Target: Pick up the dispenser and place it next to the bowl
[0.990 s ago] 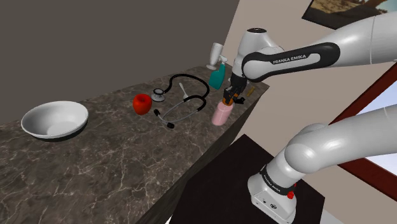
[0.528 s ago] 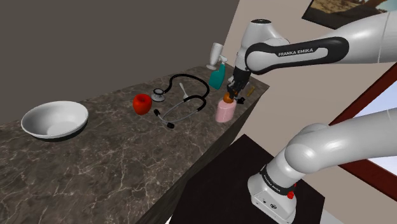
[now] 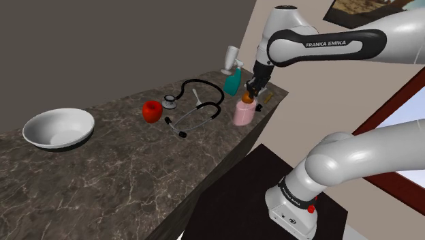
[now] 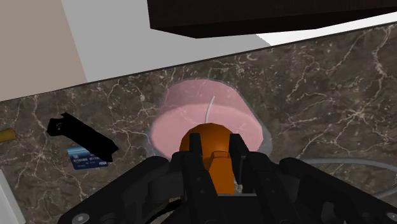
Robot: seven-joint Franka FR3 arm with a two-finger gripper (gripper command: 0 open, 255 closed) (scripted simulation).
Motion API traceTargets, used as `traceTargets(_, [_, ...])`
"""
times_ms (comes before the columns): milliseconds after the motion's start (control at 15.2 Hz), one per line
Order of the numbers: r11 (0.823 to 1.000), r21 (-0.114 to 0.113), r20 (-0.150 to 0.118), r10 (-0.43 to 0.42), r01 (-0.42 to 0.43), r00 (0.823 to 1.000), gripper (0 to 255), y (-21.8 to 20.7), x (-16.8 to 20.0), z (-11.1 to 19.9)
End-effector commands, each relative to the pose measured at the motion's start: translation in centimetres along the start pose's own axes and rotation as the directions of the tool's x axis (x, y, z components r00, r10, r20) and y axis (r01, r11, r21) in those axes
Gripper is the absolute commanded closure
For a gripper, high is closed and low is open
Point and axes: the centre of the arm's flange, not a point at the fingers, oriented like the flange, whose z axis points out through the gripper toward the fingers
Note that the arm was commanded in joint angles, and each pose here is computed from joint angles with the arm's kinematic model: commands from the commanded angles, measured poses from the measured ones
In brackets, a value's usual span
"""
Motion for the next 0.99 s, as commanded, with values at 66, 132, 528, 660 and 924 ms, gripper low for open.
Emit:
traceTargets(66, [1.0,0.0,0.0,0.0,0.0,1.0,255,0.4,-0.1,-1.6])
traceTargets(132, [1.0,0.0,0.0,0.0,0.0,1.0,255,0.5,-0.1,-2.1])
traceTargets(528, [1.0,0.0,0.0,0.0,0.0,1.0,255,1.1,0.0,-5.2])
traceTargets(660, [1.0,0.0,0.0,0.0,0.0,1.0,255,1.3,0.0,-6.2])
traceTargets(924, [1.0,0.0,0.0,0.0,0.0,1.0,255,1.7,0.0,-8.3])
